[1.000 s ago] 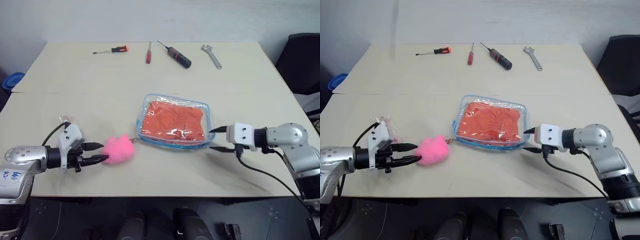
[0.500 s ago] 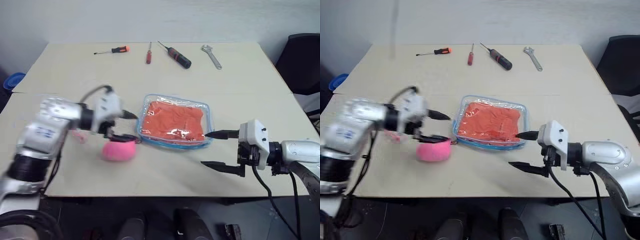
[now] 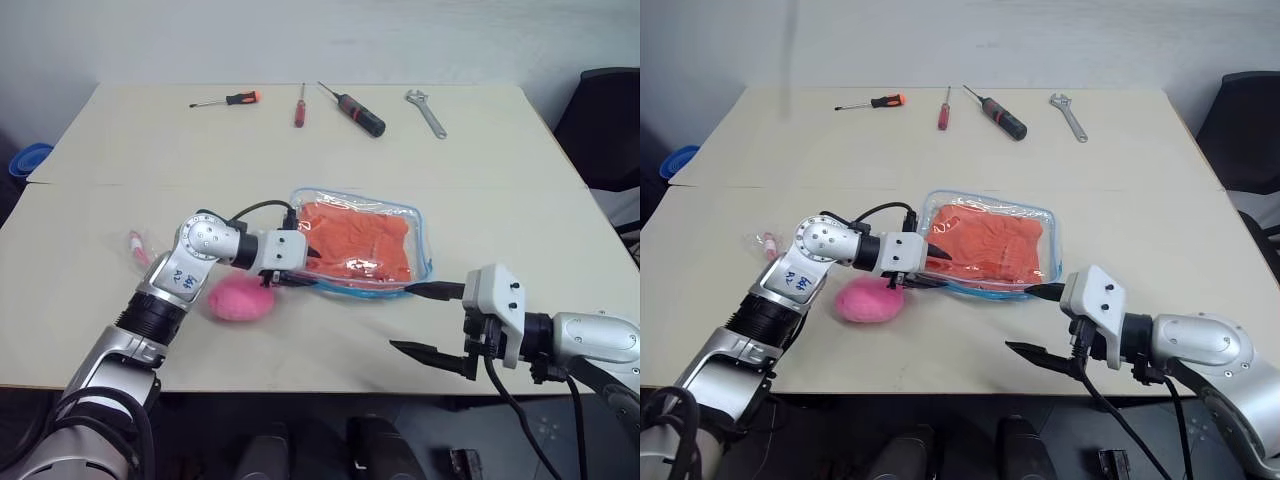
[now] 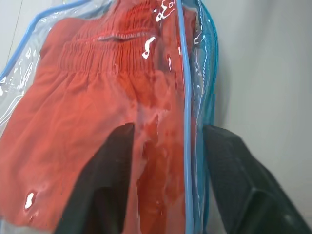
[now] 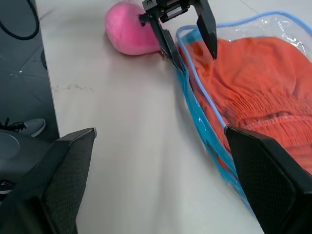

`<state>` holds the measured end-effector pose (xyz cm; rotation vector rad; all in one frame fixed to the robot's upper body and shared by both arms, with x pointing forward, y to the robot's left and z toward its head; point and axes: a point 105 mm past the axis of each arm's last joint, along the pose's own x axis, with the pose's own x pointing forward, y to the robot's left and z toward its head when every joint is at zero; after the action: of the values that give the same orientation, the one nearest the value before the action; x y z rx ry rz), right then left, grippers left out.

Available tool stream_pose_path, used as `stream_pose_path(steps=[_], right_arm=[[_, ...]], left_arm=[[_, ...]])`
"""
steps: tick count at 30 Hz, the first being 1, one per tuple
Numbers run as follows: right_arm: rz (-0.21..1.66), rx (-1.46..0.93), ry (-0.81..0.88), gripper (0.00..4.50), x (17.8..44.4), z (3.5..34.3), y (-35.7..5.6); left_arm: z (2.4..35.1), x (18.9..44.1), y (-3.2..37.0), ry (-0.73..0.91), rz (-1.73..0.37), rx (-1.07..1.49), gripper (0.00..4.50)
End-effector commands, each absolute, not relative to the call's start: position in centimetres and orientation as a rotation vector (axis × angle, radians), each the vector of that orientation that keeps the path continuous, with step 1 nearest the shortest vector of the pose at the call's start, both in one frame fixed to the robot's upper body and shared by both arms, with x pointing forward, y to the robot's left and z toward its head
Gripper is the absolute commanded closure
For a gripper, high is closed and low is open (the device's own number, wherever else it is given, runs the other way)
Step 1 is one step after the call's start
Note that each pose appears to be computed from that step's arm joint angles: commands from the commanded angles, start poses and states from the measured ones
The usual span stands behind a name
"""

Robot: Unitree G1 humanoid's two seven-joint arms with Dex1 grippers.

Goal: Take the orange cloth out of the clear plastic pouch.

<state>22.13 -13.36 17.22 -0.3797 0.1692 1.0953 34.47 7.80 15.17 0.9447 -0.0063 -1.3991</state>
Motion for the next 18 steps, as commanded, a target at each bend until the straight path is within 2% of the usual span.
stream_pose_path(steps=[1, 4, 8, 11, 16, 18], right_arm=[[1.092, -0.397, 0.113, 0.10, 21.8, 18.2, -13.0], [1.081, -0.409, 0.125, 0.10, 22.1, 17.9, -13.1], [1.065, -0.439, 0.143, 0.10, 22.9, 16.9, -13.1], [1.047, -0.441, 0.129, 0.70, 24.1, 16.4, -12.6], [0.978, -0.609, 0.038, 2.39, 27.9, 16.1, -11.2], [0.970, -0.674, 0.005, 2.39, 29.3, 16.1, -10.6]], left_arm=[[16.6, 34.9, 7.7, -0.042, -1.377, 0.887, 3.54], [17.6, 34.5, 6.5, -0.011, -1.397, 0.643, 4.49], [19.2, 34.6, 5.2, 0.019, -1.359, 0.359, 4.49], [19.1, 34.3, 4.9, 0.029, -1.345, 0.334, 4.50], [18.5, 33.9, 5.1, 0.041, -1.328, 0.357, 4.50], [18.5, 33.8, 5.2, 0.040, -1.321, 0.364, 4.50]])
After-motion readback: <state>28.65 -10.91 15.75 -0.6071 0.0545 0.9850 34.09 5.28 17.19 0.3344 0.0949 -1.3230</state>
